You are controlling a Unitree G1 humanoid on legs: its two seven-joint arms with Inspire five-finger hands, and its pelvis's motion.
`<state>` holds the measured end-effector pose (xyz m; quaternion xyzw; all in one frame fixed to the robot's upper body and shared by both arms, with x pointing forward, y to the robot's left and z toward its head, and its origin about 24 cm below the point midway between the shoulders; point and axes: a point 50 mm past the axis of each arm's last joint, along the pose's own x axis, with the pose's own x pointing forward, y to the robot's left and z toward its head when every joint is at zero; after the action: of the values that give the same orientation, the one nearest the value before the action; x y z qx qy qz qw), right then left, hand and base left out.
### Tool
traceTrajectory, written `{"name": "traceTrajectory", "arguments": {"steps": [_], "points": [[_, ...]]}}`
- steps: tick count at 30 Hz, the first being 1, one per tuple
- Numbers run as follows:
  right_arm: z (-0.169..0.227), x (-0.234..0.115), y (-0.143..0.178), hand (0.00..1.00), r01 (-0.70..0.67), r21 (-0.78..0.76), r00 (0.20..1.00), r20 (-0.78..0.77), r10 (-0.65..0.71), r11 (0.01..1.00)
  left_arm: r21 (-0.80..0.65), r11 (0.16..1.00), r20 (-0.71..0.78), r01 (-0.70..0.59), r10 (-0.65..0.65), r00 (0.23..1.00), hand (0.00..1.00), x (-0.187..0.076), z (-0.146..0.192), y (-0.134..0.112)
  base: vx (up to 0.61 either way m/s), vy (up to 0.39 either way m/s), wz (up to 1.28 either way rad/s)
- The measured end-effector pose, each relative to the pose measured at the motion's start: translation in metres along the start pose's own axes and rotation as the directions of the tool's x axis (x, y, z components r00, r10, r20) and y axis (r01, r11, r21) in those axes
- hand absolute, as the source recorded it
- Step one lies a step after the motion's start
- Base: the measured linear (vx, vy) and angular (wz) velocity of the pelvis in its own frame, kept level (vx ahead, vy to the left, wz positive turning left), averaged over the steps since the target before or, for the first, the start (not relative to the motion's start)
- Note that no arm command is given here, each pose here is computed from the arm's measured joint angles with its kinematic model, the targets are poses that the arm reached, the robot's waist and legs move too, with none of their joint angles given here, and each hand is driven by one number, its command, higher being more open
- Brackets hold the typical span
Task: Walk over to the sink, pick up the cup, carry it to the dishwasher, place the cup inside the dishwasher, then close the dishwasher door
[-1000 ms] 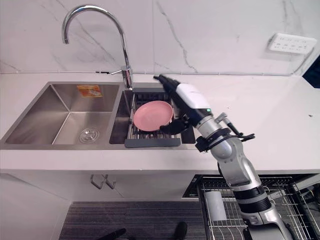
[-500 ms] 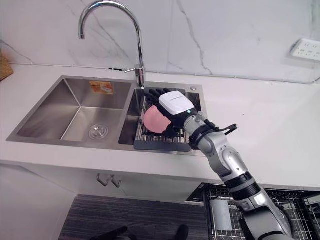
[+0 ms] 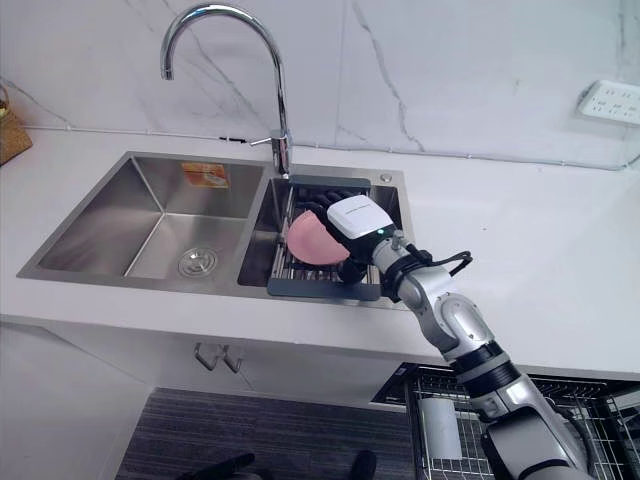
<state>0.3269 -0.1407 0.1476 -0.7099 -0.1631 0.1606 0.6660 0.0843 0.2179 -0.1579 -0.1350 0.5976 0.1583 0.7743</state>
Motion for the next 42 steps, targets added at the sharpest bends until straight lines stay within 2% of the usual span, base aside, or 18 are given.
{"name": "traceTrajectory", "arguments": {"steps": [21, 35, 36, 42], "points": [[-0.022, 0.008, 0.029, 1.00, -0.200, 0.015, 0.977, -0.074, 0.201, 0.980, 0.025, 0.999, -0.001, -0.032, 0.032, 0.999, 1.00, -0.002, 0.003, 0.012, 0.00, 0.003, 0.04], [-0.029, 0.011, 0.037, 1.00, -0.254, 0.019, 0.963, -0.083, 0.255, 0.967, 0.025, 0.999, 0.004, -0.037, 0.037, 0.999, 1.00, -0.002, 0.002, 0.014, 0.00, 0.004, 0.01], [-0.030, 0.011, 0.038, 0.00, -0.254, 0.021, 0.963, -0.085, 0.255, 0.967, 0.025, 0.999, 0.005, -0.037, 0.036, 0.999, 1.00, -0.002, 0.002, 0.014, 0.00, 0.000, 0.00], [-0.031, 0.011, 0.045, 0.00, -0.270, 0.024, 0.958, -0.089, 0.271, 0.963, 0.025, 0.999, 0.015, -0.038, 0.038, 0.999, 1.00, -0.003, 0.003, 0.015, 0.00, 0.005, 0.01]]}}
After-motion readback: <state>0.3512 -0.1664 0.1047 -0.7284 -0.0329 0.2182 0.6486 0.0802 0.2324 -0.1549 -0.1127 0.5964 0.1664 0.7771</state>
